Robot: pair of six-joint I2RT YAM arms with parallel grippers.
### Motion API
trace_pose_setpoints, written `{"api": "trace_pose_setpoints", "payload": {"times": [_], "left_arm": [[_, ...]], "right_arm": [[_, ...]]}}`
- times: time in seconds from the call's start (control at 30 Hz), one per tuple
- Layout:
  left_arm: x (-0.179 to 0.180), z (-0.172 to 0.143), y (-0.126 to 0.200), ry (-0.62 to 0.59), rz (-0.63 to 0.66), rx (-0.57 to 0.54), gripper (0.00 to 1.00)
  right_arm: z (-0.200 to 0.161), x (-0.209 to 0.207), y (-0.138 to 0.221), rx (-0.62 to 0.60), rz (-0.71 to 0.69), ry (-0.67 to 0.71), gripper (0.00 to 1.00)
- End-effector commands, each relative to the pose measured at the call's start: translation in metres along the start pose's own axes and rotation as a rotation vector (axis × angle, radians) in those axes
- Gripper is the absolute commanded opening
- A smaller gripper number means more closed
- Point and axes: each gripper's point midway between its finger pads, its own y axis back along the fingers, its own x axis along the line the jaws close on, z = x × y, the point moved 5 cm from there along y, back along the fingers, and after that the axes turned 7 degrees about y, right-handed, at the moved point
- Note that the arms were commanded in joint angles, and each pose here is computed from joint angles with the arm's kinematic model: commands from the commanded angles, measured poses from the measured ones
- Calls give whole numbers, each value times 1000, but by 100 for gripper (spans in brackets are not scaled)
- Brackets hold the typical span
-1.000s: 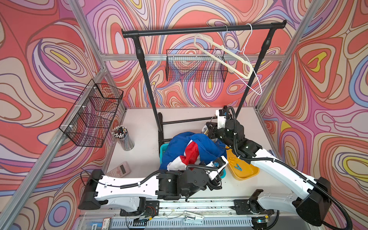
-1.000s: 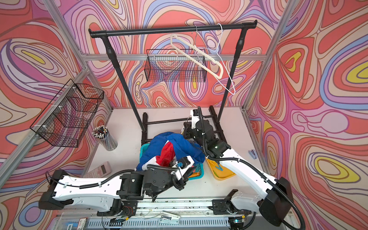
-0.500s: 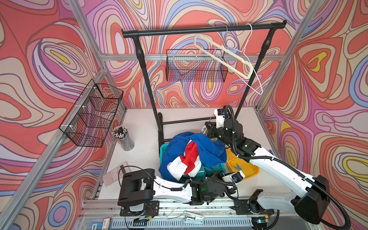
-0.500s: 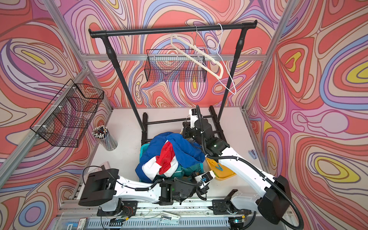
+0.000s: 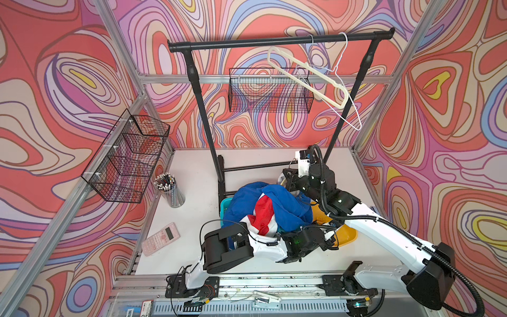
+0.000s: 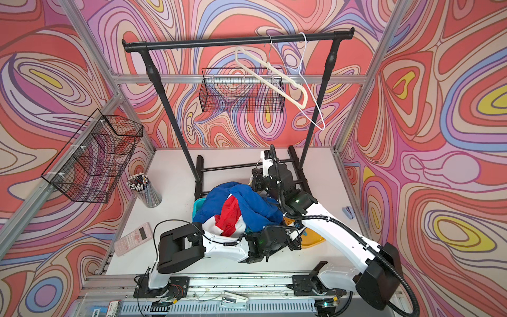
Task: Remove the clothespins securing jackets to the hanger
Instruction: Place the clothespin in the storage box, then remove the jacket from the hanger.
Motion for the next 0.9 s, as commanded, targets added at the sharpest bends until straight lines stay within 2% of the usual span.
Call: {"api": "trace_pose_setpoints", "payload": {"times": [0.0, 0.13, 0.23, 0.37, 0.57, 0.77, 0.87], "left_arm": [[-6, -19, -10, 31, -75, 105, 28], [-7, -18, -14, 42, -61, 157, 59], [-11, 4, -3, 66, -101, 132, 69], [-14, 39, 22, 105, -152, 78, 73], [-18, 66, 78, 150, -225, 35, 74], [-26, 94, 143, 67, -186, 11, 74], [-16, 110, 174, 78, -161, 1, 73]], "right_arm": [[-1, 1, 6, 16, 3, -8, 0], [0, 1, 6, 11, 3, -6, 0], [1, 1, 6, 8, 3, -6, 0], [2, 1, 6, 7, 4, -2, 0], [2, 3, 3, 6, 16, 0, 0], [2, 5, 1, -4, 32, 10, 0], [4, 5, 2, -13, 28, 12, 0]]}}
